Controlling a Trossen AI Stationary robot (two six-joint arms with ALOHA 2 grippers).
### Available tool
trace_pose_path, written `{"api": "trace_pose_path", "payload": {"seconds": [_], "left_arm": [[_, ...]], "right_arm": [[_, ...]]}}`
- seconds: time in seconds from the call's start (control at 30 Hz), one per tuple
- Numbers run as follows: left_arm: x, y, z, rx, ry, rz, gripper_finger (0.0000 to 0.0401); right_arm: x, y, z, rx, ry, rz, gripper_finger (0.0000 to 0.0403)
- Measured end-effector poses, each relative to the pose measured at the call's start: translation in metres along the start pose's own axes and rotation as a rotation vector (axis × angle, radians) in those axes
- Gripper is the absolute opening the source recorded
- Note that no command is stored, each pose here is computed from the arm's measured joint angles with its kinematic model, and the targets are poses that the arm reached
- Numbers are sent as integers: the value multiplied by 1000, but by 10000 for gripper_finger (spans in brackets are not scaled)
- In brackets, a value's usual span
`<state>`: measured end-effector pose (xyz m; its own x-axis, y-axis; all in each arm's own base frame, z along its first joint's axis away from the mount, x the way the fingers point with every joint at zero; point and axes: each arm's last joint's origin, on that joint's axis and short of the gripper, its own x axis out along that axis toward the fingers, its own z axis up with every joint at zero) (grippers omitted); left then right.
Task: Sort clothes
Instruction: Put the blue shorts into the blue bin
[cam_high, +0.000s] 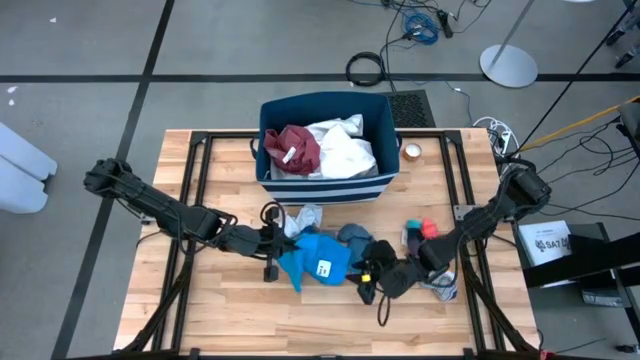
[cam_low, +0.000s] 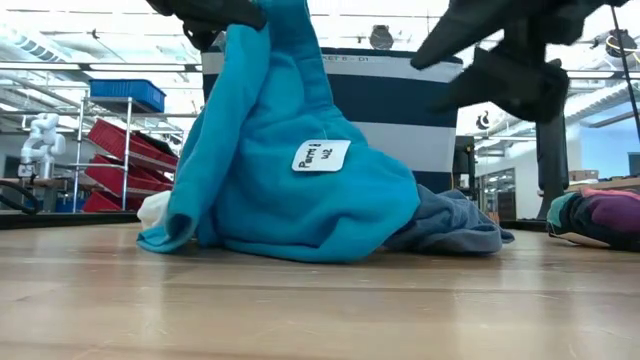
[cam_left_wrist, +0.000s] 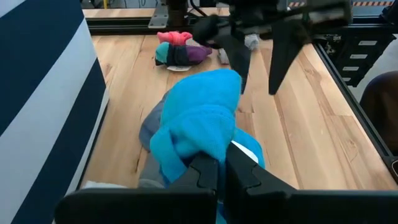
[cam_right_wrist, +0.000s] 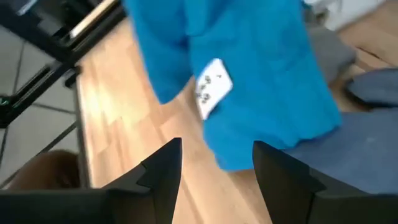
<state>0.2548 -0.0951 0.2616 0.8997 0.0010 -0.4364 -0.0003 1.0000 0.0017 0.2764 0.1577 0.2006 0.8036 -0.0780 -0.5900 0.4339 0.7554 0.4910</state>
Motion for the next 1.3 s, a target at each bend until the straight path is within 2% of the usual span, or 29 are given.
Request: {"api": "trace_pose_path", "payload": {"seconds": [0.17,0.3,0.67,0.8,0.97,1.17,1.3], "left_arm": [[0,0,0,0,0,0,8],[0,0,0,-1,0,0,10],[0,1,-2,-20,16,4,13],[0,1,-2,-19,16,4,14],[0,1,-2,-19,19,4,14],[0,1,-2,-17,24,5,14],[0,1,-2,-17,24,5,14]], "right_arm": [[18,-5,-15,94,49,-44,181],[33,-6,-30,162,107,-28,181],[59,-12,-47,225,117,-37,181],[65,-8,-41,197,50,22,181],[65,-5,-37,148,-33,29,181],[65,-10,-38,142,-60,-33,175],[65,-14,-37,137,-97,-81,144]]}}
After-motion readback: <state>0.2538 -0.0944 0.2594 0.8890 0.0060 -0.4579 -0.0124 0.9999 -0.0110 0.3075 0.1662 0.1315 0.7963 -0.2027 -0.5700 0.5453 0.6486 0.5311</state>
